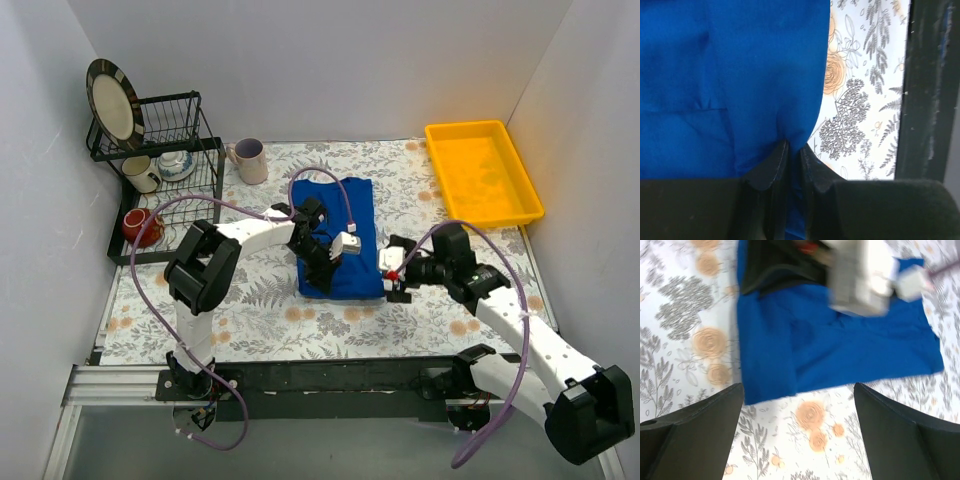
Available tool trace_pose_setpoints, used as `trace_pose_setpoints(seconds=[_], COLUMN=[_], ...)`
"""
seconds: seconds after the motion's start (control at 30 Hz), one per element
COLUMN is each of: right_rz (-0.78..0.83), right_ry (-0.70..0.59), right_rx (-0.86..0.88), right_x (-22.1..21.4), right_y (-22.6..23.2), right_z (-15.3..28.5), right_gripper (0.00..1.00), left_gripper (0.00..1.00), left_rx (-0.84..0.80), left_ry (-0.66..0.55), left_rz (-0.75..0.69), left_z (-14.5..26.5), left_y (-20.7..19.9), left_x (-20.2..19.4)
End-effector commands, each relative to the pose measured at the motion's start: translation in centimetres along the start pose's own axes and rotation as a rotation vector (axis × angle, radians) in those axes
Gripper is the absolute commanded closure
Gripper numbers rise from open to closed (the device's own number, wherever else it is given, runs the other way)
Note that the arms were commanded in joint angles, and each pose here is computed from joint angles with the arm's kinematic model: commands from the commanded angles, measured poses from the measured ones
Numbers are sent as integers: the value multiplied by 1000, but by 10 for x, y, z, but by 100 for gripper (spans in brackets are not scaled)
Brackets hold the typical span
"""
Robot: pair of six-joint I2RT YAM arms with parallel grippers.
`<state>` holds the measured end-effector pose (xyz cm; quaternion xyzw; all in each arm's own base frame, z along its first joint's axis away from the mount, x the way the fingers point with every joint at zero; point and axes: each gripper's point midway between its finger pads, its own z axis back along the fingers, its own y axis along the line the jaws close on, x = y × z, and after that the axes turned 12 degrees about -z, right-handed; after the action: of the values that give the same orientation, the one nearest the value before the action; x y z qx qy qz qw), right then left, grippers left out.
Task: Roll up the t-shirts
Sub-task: Roll the T-shirt to the center of the board.
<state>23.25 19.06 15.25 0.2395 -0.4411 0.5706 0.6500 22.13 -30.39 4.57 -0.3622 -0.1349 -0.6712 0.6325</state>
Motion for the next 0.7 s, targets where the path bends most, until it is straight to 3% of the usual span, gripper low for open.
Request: trace_pose_setpoints(seconds=[0.0, 0.37, 0.67], right_rz=[214, 222, 202], right_ry=[-26, 47, 80], right_rx=[-27, 103, 76], right_x=[1, -25, -44], right_y=[8, 43, 34], right_z=[-20, -50, -73], right_gripper=[4, 15, 17], left_gripper=[100, 100, 99], left_rx=[-98, -133, -140], left_ry=[-79, -95, -111], left_rz=[77, 115, 136], left_z=[12, 17, 18], left_y=[-15, -9, -2], left_x=[22, 24, 27])
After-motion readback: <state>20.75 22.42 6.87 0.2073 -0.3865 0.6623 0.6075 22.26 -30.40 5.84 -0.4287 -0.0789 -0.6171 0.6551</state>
